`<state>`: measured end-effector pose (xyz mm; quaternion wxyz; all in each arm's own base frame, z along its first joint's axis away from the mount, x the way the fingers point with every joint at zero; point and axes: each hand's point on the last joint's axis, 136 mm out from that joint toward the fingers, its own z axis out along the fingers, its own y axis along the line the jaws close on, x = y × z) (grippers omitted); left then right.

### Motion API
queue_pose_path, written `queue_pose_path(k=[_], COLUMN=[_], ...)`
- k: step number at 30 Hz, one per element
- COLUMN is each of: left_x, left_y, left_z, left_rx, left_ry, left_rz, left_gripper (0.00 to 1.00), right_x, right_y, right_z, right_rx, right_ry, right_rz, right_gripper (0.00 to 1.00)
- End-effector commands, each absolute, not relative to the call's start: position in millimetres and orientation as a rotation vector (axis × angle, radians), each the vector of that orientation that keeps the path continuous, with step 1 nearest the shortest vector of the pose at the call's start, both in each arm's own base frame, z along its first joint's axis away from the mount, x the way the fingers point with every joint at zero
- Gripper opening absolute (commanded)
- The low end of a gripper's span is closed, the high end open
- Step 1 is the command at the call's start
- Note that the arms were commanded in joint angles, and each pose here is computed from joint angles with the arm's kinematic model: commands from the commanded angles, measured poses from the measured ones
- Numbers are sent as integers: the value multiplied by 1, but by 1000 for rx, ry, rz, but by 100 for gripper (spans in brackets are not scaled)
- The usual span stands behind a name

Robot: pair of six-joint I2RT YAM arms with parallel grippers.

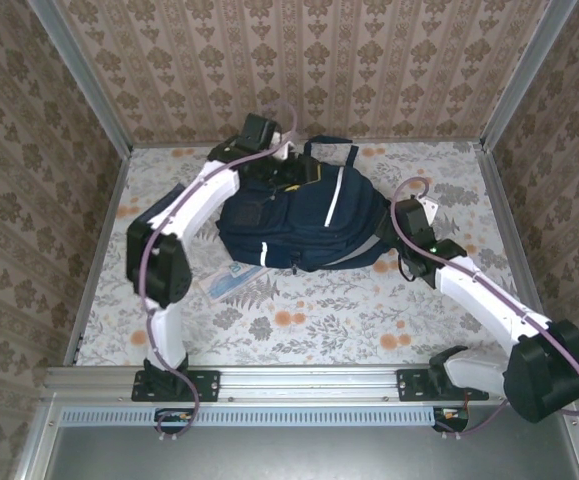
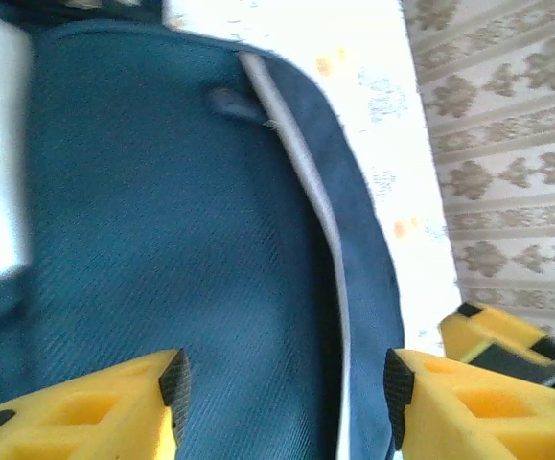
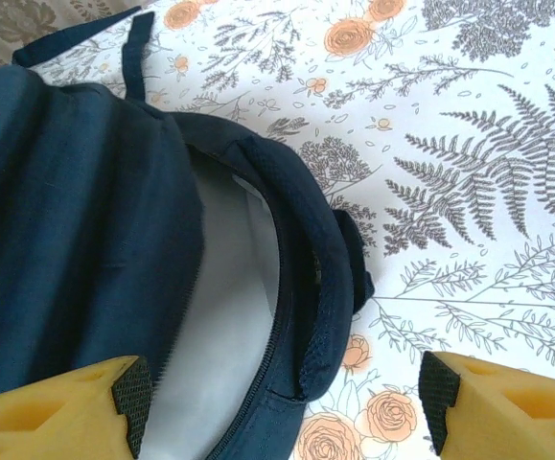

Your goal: Pack the student bag

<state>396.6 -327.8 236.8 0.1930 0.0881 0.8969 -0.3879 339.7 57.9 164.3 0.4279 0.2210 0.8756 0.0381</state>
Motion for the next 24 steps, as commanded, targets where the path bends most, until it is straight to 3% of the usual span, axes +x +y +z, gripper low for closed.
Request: queue_pose_path(k=[1, 7, 13, 20, 24], left_x=[398, 350, 294, 279, 287], left_y=[-267, -161, -76, -42, -45], left_z=[274, 228, 149, 78, 70], left_rx=[66, -354, -780, -992, -949], left_ry=[2382, 2425, 2448, 2459, 2441], left_rz=[-910, -783, -709, -743, -815], left_gripper=[60, 67, 77, 77, 77], right_x=[334, 328, 317, 308, 303], right_y=[69, 102, 137, 173, 181], right_z=[171, 187, 199, 202, 198], right_rx=[426, 277, 152, 45, 15], right_ry=[2212, 2201, 2198, 2208, 2222], right_rz=[113, 221, 426, 627, 662], right_gripper=[76, 76, 76, 76, 76])
